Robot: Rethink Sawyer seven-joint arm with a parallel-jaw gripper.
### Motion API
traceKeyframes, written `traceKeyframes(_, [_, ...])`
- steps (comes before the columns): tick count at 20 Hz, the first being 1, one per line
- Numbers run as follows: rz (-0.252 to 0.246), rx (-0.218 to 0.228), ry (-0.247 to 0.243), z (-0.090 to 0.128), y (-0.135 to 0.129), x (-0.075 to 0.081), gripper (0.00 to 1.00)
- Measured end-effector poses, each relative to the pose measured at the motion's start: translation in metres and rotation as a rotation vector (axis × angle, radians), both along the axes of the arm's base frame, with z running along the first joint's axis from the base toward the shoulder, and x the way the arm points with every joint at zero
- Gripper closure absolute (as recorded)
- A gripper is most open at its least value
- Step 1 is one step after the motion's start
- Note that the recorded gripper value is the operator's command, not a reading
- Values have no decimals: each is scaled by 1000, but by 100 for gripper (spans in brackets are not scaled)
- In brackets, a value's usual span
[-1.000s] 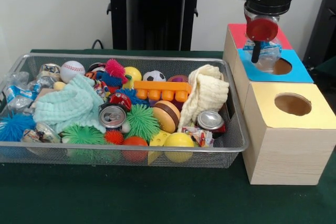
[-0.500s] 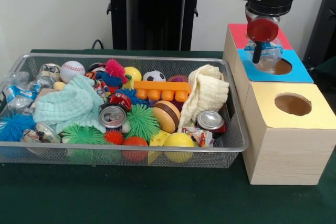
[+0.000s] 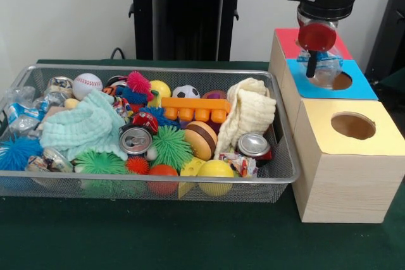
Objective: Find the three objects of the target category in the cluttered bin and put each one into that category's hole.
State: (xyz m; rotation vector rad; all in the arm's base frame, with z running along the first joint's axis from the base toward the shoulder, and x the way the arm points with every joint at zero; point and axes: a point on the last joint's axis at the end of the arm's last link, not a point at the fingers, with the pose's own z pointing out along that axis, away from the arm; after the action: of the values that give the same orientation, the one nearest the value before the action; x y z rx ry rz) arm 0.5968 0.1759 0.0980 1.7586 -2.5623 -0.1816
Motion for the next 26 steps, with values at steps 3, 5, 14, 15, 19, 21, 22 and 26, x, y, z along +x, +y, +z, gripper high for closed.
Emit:
traceKeyframes(3, [-16, 3, 4, 0, 6, -1, 100])
traceKeyframes(5, [-29, 5, 9, -1, 10, -3, 0])
traceKeyframes(14, [-113, 34, 33, 3, 27, -2, 0])
traceKeyframes(15, [-128, 37, 35, 5, 28, -2, 0])
traceKeyframes(19, [-150, 42, 34, 11, 30, 1, 0])
traceKeyframes(21, [-158, 40, 25, 16, 27, 4, 0])
traceKeyframes(22, [-162, 37, 18, 20, 23, 6, 0])
traceKeyframes(26, [-188, 31, 1, 31, 5, 13, 0])
